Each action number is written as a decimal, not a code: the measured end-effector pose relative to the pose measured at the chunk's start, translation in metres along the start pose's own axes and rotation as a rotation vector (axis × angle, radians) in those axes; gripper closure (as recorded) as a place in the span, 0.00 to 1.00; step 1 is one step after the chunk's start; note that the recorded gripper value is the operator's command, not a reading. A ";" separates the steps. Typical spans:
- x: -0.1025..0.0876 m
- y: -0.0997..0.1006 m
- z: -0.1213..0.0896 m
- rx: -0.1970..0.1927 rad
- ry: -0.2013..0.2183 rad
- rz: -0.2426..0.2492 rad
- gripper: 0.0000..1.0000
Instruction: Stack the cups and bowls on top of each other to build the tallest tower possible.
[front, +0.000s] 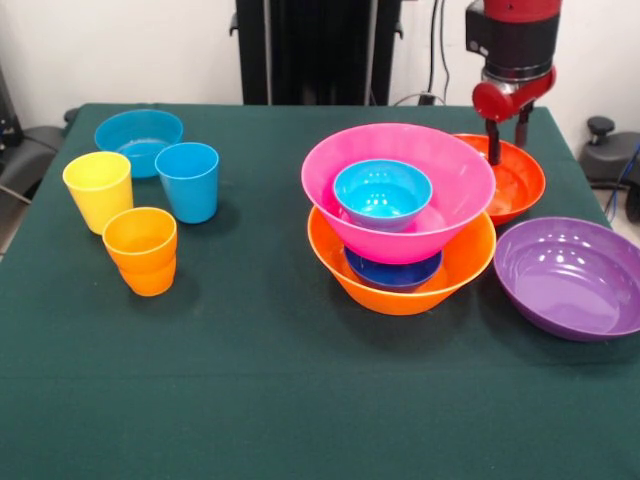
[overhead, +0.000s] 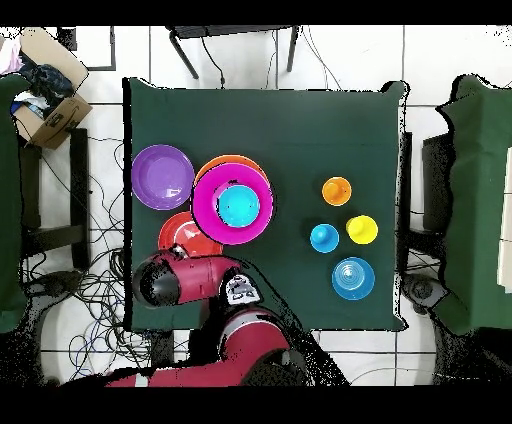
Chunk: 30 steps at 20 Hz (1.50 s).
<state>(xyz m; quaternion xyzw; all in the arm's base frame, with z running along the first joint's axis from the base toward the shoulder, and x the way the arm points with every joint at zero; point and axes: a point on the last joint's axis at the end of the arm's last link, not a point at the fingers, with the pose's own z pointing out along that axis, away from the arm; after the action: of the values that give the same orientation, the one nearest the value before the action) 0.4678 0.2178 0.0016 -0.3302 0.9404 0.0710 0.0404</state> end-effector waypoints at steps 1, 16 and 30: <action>0.002 0.001 0.003 -0.004 0.003 0.002 0.00; 0.022 0.011 0.029 -0.060 0.005 0.114 0.00; 0.036 0.023 0.007 -0.090 0.006 0.165 0.00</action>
<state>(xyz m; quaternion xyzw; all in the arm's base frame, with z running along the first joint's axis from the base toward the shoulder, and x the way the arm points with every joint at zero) 0.4256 0.2140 -0.0074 -0.2534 0.9603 0.1154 0.0168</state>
